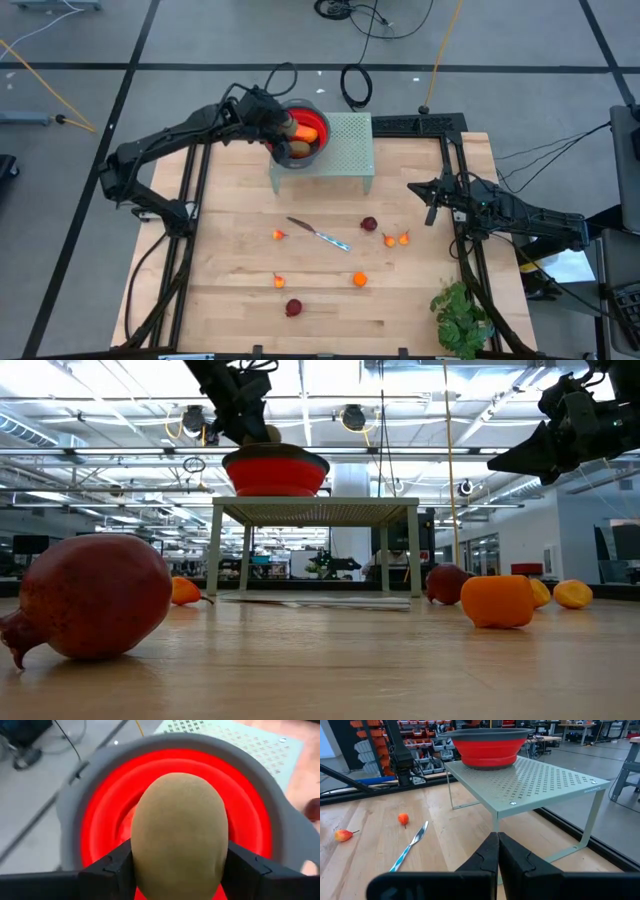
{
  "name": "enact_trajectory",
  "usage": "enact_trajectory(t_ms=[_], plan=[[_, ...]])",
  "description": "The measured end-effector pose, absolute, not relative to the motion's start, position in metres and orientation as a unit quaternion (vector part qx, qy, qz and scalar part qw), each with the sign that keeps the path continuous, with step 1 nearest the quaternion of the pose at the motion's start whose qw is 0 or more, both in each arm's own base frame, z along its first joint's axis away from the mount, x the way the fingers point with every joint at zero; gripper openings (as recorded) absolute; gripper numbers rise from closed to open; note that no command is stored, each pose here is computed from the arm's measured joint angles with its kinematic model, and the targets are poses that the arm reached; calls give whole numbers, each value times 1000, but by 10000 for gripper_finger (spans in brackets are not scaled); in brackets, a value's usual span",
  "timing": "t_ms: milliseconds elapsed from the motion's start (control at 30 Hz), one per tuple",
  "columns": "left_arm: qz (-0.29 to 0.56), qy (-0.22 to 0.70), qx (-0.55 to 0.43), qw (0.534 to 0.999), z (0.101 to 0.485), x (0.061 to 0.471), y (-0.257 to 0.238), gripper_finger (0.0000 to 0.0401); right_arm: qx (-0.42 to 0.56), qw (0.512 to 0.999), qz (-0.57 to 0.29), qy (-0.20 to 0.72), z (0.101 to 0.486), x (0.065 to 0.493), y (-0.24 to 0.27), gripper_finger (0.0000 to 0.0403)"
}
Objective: Pick & Place Fruit
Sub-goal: Put the kiwi into the red strainer bowl
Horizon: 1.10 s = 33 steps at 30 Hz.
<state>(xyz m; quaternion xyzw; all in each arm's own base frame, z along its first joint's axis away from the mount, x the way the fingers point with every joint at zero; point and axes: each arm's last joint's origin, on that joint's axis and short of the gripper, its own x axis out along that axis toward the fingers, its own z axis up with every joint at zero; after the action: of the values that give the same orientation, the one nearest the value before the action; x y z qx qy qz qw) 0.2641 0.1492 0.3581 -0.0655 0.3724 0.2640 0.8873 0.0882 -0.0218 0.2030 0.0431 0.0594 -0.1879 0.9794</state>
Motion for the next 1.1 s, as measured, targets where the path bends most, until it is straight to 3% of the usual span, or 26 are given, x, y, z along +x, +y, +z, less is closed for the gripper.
enact_trajectory(t_ms=[800,1100], plan=[[271,402,-133,864,348,263,147,237,45,979,-188,59,203,88,-22,0],[271,407,-134,862,347,262,147,283,45,979,-188,59,203,88,-22,0]])
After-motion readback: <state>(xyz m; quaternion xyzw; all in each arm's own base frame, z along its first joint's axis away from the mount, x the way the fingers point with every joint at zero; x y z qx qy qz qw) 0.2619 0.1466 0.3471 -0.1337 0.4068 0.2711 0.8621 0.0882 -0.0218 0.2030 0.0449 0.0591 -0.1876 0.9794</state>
